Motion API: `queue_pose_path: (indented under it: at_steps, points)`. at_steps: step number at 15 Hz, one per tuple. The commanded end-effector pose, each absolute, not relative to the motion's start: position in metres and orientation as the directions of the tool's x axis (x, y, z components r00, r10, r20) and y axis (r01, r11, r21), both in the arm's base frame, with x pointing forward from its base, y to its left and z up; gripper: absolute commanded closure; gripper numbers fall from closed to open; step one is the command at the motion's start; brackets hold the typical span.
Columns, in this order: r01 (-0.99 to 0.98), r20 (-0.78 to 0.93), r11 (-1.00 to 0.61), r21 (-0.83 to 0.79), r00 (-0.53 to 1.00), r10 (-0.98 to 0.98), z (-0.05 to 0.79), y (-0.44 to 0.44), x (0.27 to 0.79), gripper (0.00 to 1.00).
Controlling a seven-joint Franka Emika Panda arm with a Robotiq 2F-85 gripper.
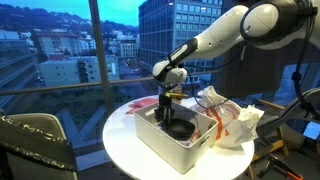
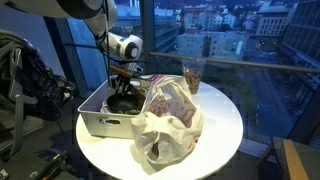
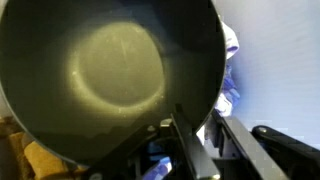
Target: Transfer two items from the organization bin to the plastic
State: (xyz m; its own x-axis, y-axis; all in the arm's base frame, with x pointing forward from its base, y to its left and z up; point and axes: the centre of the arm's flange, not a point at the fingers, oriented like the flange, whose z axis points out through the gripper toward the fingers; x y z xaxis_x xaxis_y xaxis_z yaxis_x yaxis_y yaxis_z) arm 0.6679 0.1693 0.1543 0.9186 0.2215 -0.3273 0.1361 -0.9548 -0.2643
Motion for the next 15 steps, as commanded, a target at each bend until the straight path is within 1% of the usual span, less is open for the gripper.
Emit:
queue_pose_path:
  at_steps: [1, 3, 4, 8, 12, 15]
  points:
    - [0.095, -0.367, -0.959, -0.267, 0.91, 0.192, 0.173, 0.164, 0.656, 0.97]
    - [0.069, -0.414, -0.947, -0.313, 0.888, 0.202, 0.183, 0.158, 0.655, 1.0]
    - [0.058, -0.437, -0.94, -0.337, 0.875, 0.21, 0.19, 0.155, 0.654, 0.98]
    - [0.006, -0.491, -0.866, -0.5, 0.822, 0.289, 0.223, 0.142, 0.65, 0.97]
    - [-0.03, -0.492, -0.784, -0.621, 0.793, 0.359, 0.265, 0.125, 0.643, 0.97]
    - [-0.023, -0.448, -0.774, -0.633, 0.826, 0.341, 0.315, 0.11, 0.633, 0.97]
